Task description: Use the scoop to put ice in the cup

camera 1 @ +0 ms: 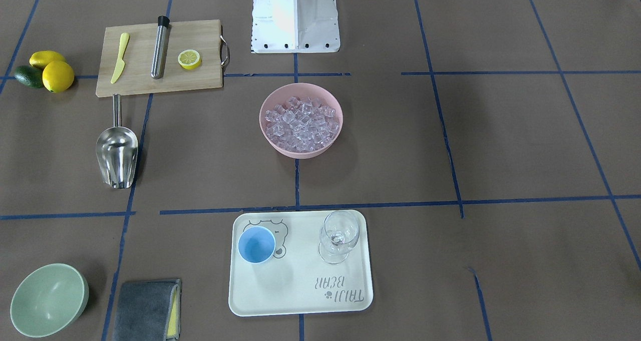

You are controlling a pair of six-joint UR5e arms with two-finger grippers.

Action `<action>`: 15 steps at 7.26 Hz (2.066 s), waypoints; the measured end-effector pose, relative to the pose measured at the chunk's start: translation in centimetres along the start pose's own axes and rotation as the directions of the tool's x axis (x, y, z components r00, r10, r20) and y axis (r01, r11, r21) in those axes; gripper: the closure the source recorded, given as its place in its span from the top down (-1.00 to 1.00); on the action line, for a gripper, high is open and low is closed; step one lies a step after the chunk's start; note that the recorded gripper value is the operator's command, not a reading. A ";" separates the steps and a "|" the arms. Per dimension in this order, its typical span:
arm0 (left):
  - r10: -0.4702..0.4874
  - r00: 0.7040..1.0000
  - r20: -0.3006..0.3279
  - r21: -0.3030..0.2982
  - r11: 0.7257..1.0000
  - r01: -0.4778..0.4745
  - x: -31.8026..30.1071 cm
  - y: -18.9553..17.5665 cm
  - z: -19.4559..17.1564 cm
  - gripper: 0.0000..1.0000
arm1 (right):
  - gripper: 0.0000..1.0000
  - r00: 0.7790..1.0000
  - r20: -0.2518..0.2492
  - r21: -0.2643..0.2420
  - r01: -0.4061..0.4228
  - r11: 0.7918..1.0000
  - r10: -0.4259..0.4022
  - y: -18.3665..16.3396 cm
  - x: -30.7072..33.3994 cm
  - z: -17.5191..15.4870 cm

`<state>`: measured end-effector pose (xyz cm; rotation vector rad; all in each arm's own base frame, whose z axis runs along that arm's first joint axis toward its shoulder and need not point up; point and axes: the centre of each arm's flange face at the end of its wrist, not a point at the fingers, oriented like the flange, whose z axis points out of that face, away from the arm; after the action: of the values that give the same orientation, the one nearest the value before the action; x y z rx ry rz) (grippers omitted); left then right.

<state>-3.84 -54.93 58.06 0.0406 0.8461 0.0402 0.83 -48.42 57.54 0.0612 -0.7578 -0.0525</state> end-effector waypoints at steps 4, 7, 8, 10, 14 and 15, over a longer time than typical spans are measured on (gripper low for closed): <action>0.023 1.000 0.002 0.026 0.999 -0.023 1.0 0.1 -0.9 1.00 | 1.00 1.000 0.006 0.010 0.013 1.000 -0.013 0.0 -0.5 -0.5; 0.172 0.984 -0.036 0.043 0.984 -0.170 7.7 -0.3 -0.5 1.00 | 1.00 0.996 0.022 0.052 0.080 0.995 -0.082 -0.1 -2.4 -0.3; 0.300 0.950 -0.087 0.045 0.954 -0.298 12.9 -0.3 1.8 1.00 | 1.00 0.993 0.030 0.073 0.108 0.992 -0.110 0.0 -3.7 -0.2; 0.605 0.779 -0.166 0.150 0.796 -0.586 23.1 1.2 6.2 1.00 | 1.00 0.989 0.043 0.083 0.140 0.987 -0.144 0.2 -6.3 0.1; 0.949 0.296 -0.113 0.509 0.311 -0.803 34.2 5.8 11.5 1.00 | 1.00 0.983 0.114 0.078 0.133 0.988 -0.142 1.7 -9.9 -0.4; 0.971 0.233 -0.047 0.572 0.217 -0.791 37.2 6.4 13.2 1.00 | 1.00 0.983 0.136 0.079 0.114 0.990 -0.124 2.7 -10.7 -0.2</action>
<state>30.56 -46.92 39.30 1.0559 1.1357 1.0744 -6.72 -44.93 50.25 0.1723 -0.8964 -0.1448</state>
